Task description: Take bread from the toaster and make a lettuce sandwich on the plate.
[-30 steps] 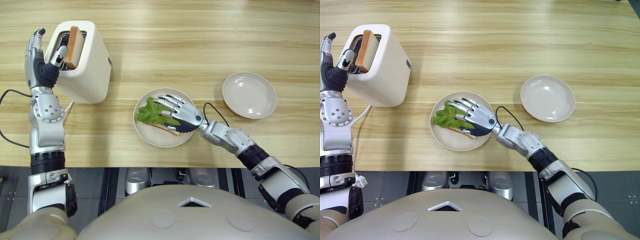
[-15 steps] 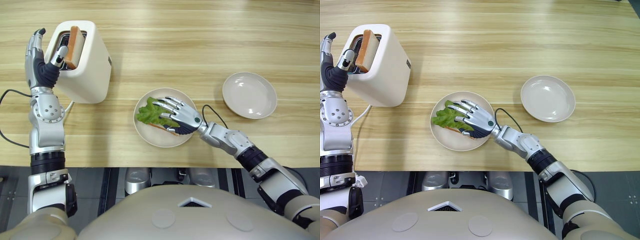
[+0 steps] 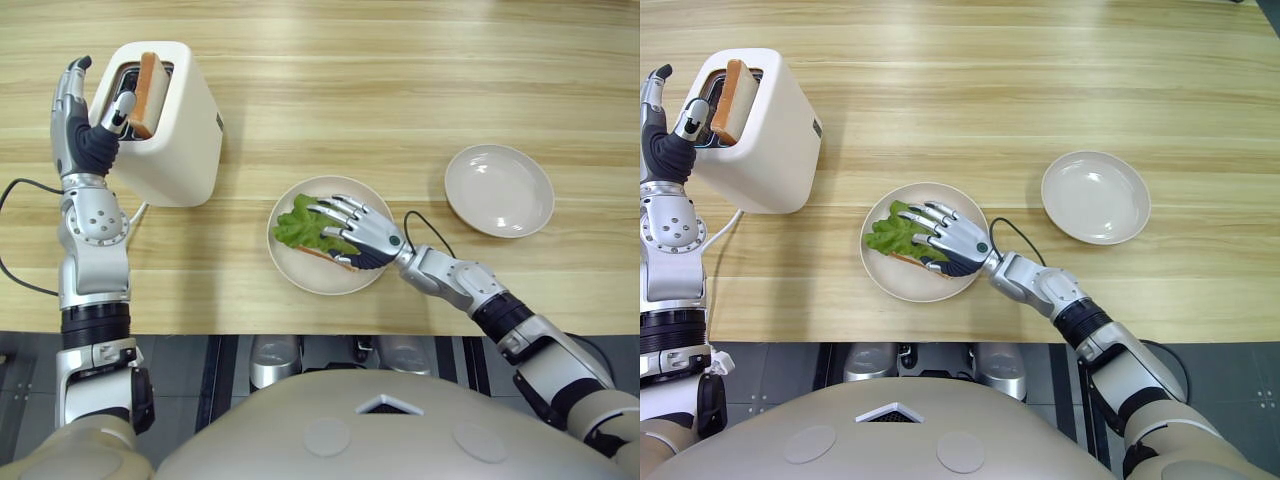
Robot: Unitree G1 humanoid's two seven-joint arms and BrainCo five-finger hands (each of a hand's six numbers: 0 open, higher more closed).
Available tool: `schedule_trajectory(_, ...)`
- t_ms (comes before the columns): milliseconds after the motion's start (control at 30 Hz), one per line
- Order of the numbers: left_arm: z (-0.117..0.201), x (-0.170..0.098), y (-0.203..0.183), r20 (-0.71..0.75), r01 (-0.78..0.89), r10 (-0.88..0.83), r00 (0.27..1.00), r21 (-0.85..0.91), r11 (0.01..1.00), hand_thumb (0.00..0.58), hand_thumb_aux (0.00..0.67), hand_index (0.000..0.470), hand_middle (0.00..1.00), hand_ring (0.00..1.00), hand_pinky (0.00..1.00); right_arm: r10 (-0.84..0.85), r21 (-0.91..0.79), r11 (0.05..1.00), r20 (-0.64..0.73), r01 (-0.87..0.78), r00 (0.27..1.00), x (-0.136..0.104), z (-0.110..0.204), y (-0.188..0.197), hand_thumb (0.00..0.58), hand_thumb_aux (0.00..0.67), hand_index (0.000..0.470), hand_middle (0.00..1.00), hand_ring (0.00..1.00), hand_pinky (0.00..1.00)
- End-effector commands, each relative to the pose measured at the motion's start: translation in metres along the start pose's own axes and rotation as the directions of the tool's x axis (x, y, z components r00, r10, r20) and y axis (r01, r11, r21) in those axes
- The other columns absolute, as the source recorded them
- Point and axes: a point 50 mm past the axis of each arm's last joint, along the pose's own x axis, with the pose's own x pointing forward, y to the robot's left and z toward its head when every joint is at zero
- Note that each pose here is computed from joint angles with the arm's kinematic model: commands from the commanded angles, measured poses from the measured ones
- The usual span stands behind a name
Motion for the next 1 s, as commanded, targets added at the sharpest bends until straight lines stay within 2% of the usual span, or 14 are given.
schedule_trajectory(33, -0.0018, -0.0023, -0.0027, -0.008, 0.019, -0.019, 1.000, -0.006, 1.000, 0.000, 0.000, 0.000, 0.00, 0.00, 0.00, 0.040, 0.010, 0.999, 0.007, -0.040, 0.999, -0.0024, 0.0032, 0.0062, 0.524, 0.462, 0.317, 0.00, 0.00, 0.00)
schedule_trajectory(500, -0.0026, -0.0034, -0.0026, -0.008, 0.022, -0.022, 1.000, -0.011, 1.000, 0.000, 0.000, 0.000, 0.00, 0.00, 0.00, 0.066, 0.034, 0.997, -0.033, -0.064, 0.997, -0.0025, -0.0014, 0.0098, 0.539, 0.491, 0.337, 0.00, 0.00, 0.00)
schedule_trajectory(633, -0.0030, -0.0039, -0.0024, -0.008, 0.023, -0.023, 1.000, -0.012, 1.000, 0.000, 0.000, 0.000, 0.00, 0.00, 0.00, 0.082, 0.047, 0.996, -0.044, -0.080, 0.996, -0.0024, -0.0024, 0.0119, 0.553, 0.525, 0.361, 0.00, 0.00, 0.00)
schedule_trajectory(867, -0.0056, -0.0037, -0.0030, -0.012, 0.024, -0.025, 1.000, -0.014, 1.000, 0.000, 0.000, 0.000, 0.00, 0.00, 0.00, 0.102, 0.071, 0.993, -0.048, -0.099, 0.994, -0.0027, -0.0013, 0.0156, 0.551, 0.520, 0.357, 0.00, 0.00, 0.00)
schedule_trajectory(900, -0.0062, -0.0034, -0.0033, -0.012, 0.025, -0.025, 1.000, -0.014, 1.000, 0.000, 0.000, 0.000, 0.00, 0.00, 0.00, 0.103, 0.071, 0.992, -0.049, -0.099, 0.993, -0.0027, -0.0015, 0.0156, 0.559, 0.544, 0.373, 0.00, 0.00, 0.00)
schedule_trajectory(933, -0.0067, -0.0033, -0.0034, -0.012, 0.025, -0.026, 1.000, -0.014, 1.000, 0.000, 0.000, 0.000, 0.00, 0.00, 0.00, 0.102, 0.072, 0.993, -0.050, -0.098, 0.994, -0.0027, -0.0017, 0.0153, 0.580, 0.670, 0.460, 0.00, 0.00, 0.00)
schedule_trajectory(1000, -0.0074, -0.0031, -0.0035, -0.012, 0.025, -0.025, 1.000, -0.013, 1.000, 0.000, 0.000, 0.000, 0.00, 0.00, 0.00, 0.100, 0.075, 0.993, -0.052, -0.096, 0.994, -0.0027, -0.0021, 0.0149, 0.580, 0.670, 0.460, 0.00, 0.00, 0.00)
